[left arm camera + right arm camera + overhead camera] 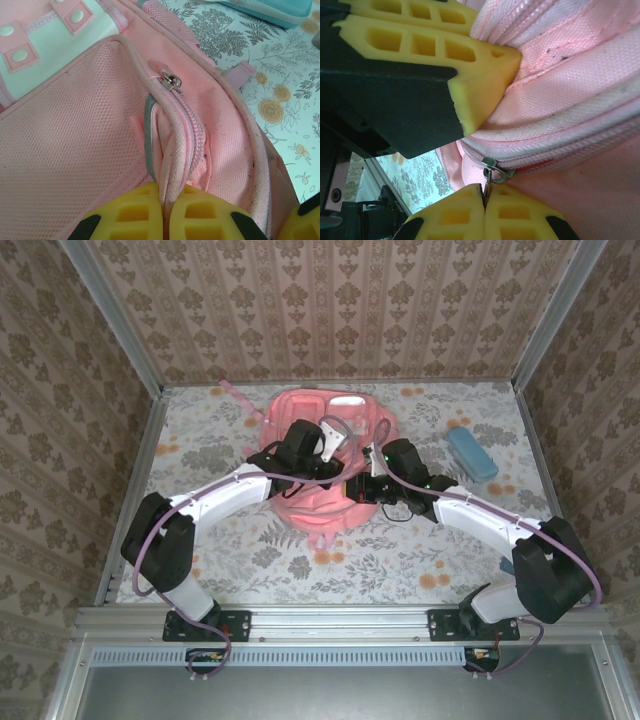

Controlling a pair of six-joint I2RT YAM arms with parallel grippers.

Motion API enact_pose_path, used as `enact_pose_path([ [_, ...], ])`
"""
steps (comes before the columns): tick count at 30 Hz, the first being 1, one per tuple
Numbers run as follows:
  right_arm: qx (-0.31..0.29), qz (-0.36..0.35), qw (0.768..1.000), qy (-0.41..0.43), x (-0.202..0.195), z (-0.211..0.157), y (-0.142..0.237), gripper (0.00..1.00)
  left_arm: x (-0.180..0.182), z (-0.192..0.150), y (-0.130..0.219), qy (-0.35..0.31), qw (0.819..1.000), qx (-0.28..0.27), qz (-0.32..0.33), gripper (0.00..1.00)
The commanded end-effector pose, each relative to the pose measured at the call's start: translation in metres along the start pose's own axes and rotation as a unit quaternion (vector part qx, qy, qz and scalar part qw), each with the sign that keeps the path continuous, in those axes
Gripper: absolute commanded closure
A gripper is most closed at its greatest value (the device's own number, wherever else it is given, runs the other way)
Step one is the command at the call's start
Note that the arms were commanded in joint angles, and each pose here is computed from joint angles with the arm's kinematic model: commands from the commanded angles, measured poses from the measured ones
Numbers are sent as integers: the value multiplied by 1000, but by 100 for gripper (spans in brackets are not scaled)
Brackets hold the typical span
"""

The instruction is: Pack books, pencil case, and school supplies into a backpack

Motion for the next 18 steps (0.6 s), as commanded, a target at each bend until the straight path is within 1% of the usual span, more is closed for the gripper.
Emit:
enact_pose_path([
  [1, 56, 44, 997, 5, 19, -27, -4, 100, 16, 55, 11, 27, 993, -116, 21, 100],
  [3, 48, 34, 998, -1, 14, -24, -1, 99, 18, 54, 11, 29, 993, -116, 23, 100],
  [4, 31, 39, 999, 2, 20, -18, 10, 99, 19, 53, 12, 28, 993, -116, 23, 100],
  [6, 9, 31, 999, -8, 15, -9, 21, 98, 19, 52, 15, 24, 993, -116, 21, 100],
  [7, 3, 29, 1000, -11, 13, -6, 25, 96, 18, 52, 16, 21, 993, -117, 18, 100],
  [8, 2, 25, 1000, -14, 11, -3, 28, 92, 17, 51, 17, 16, 993, -117, 14, 100],
  [9, 1, 14, 1000, -21, 8, -2, 31, 80, 16, 51, 19, 10, 993, -117, 11, 100],
  [10, -1, 1, 1000, -31, 3, 1, 35, 64, 14, 51, 21, 2, 993, -116, 9, 100],
  [11, -3, -6, 999, -43, 0, 4, 37, 55, 14, 49, 22, -3, 993, -114, 8, 100],
  [12, -9, -11, 998, -62, -5, 8, 39, 48, 14, 47, 23, -11, 994, -110, 10, 100],
  [14, -19, -9, 995, -101, -11, 16, 44, 46, 14, 43, 24, -23, 994, -104, 14, 100],
  [18, -39, 1, 983, -180, -15, 36, 49, 47, 10, 37, 27, -41, 994, -99, 6, 100],
])
Point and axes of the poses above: each hand's point on the last joint's axis, 136 mm out from that joint toward the fingers, its own y axis back along the fingers, its own x axis along the line the jaws close on, z = x × y, the point moved 2 cm from there along y, back along the fingers, and after that the axes turned 12 degrees about -y, right-handed, at the moved point
